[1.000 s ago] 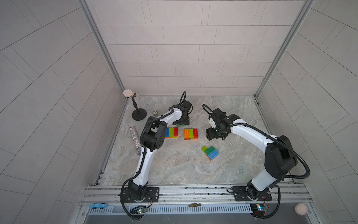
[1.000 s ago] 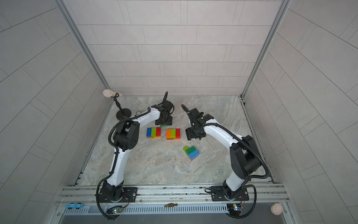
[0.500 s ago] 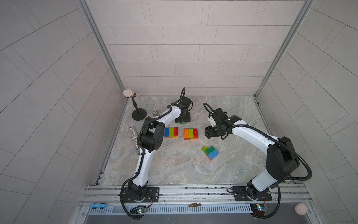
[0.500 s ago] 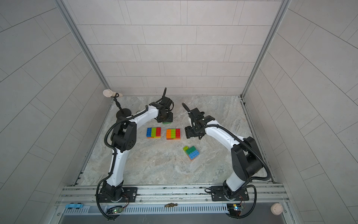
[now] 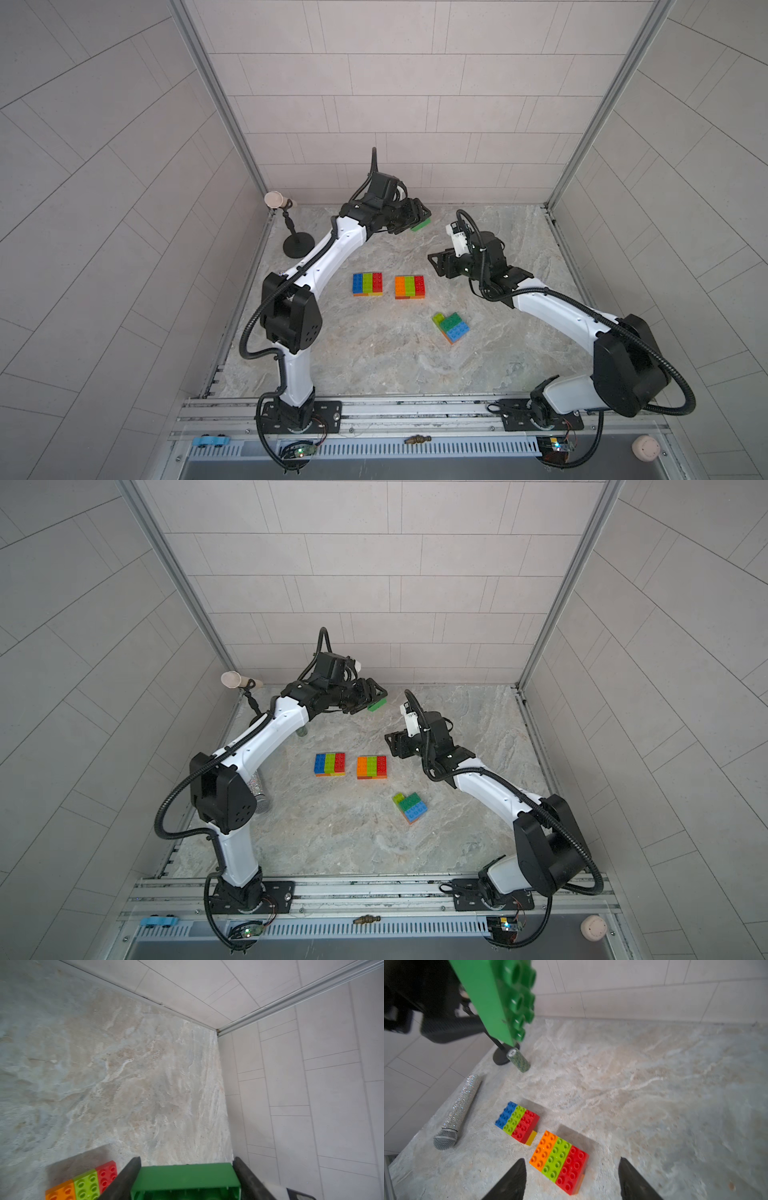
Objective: Assemble a rectangle with lego
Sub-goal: Pick up the lego brick from the center of the board, then place the lego brick at the center of the board, then pick up the lego brick from the center of the board.
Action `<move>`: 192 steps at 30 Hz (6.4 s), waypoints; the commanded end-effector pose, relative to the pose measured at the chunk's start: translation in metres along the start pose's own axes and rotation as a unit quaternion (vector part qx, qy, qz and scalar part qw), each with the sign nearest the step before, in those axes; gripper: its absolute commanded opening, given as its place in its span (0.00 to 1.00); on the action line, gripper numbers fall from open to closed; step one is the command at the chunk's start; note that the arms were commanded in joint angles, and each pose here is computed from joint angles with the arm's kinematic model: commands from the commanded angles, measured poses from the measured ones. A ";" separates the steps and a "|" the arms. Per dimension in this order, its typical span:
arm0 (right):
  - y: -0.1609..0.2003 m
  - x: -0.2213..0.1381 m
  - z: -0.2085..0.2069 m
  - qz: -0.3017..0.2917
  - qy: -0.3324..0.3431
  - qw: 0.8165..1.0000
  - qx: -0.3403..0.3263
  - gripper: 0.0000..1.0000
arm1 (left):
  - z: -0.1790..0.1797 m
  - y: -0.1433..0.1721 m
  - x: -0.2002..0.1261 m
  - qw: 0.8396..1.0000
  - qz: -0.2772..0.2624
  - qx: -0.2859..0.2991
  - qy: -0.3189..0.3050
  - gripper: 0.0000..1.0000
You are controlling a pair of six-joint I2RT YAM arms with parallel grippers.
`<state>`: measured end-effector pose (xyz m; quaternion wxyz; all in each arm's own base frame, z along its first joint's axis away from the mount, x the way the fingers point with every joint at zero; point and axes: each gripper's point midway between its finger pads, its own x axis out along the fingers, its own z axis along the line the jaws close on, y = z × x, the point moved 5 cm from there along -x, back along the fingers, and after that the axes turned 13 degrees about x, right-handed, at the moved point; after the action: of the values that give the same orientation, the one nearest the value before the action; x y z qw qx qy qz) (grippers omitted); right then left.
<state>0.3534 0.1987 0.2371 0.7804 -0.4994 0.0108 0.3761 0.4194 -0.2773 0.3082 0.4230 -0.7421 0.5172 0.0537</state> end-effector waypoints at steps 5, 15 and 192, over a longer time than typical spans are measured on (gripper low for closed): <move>-0.036 -0.012 0.038 -0.071 -0.120 0.987 -0.079 0.68 | -0.023 0.020 -0.011 0.994 0.024 -0.014 0.106 0.35; -0.042 -0.020 0.051 -0.072 -0.159 0.978 -0.116 0.68 | -0.041 0.041 -0.018 0.983 0.059 0.003 0.172 0.27; 0.076 -0.031 -0.083 0.411 0.280 0.867 0.025 0.49 | 0.072 0.211 -0.042 0.905 -0.056 0.396 -0.144 0.77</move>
<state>0.3333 0.1174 0.1349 0.5685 -0.4928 0.4656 0.4661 0.2629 -0.2194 0.1687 0.7673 -0.5117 0.3814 -0.0627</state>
